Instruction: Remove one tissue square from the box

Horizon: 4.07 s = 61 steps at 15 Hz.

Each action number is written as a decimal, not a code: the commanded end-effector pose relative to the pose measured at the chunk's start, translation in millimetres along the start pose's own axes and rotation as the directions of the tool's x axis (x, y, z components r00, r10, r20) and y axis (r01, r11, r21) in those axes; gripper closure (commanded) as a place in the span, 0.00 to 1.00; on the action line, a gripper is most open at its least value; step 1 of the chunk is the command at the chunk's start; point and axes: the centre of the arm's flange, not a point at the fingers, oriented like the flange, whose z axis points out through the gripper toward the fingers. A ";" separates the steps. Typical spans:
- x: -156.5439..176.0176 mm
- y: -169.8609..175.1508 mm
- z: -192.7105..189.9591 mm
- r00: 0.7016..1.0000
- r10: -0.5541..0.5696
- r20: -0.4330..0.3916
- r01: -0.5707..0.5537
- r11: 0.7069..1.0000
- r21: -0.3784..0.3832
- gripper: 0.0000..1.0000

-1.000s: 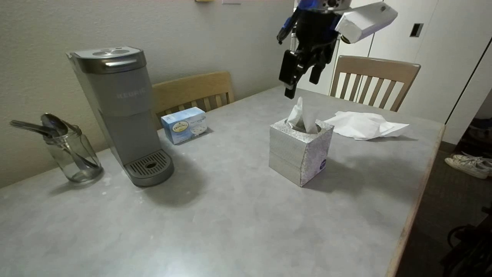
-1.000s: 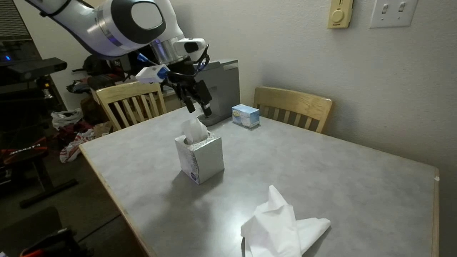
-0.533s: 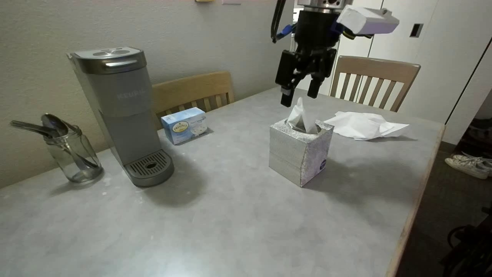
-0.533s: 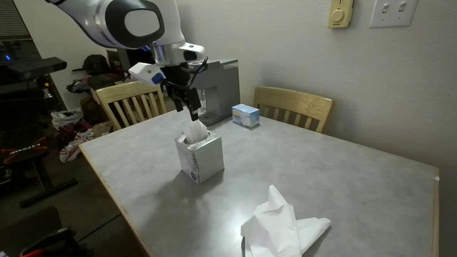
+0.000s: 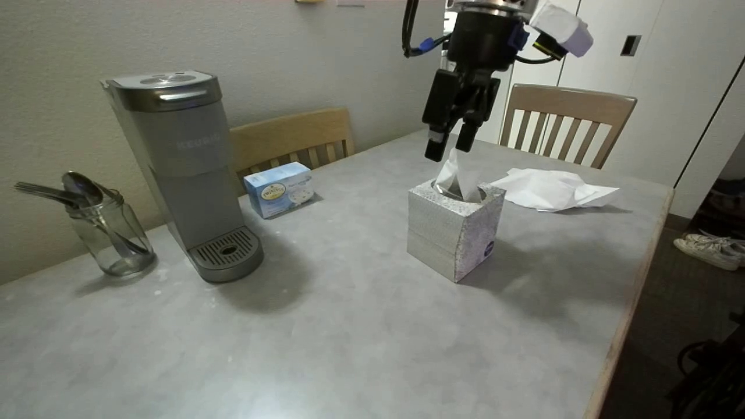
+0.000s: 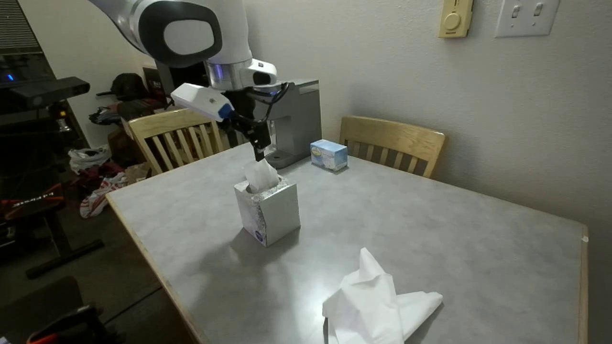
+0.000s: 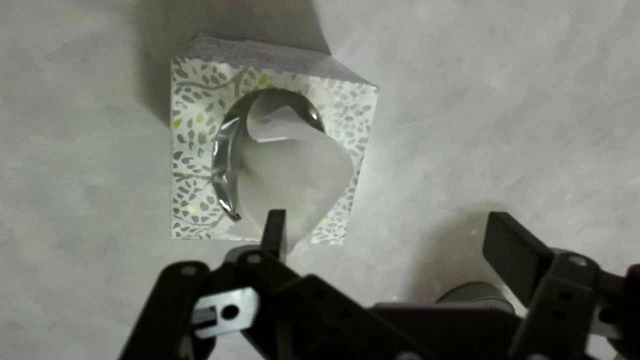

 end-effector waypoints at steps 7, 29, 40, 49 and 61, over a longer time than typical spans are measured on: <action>-7.9 19.4 9.8 0.992 -0.111 0.053 0.116 0.988 -0.098 0.00; -5.3 23.9 12.2 0.961 -0.275 0.037 0.277 0.959 -0.057 1.00; 19.7 -14.7 -118.3 0.914 -0.387 -0.126 0.367 0.917 -0.153 1.00; 40.9 -6.5 -217.9 0.849 -0.464 -0.252 0.380 0.868 -0.318 1.00; 18.6 112.7 -221.0 0.891 -0.393 -0.228 0.256 0.849 -0.462 1.00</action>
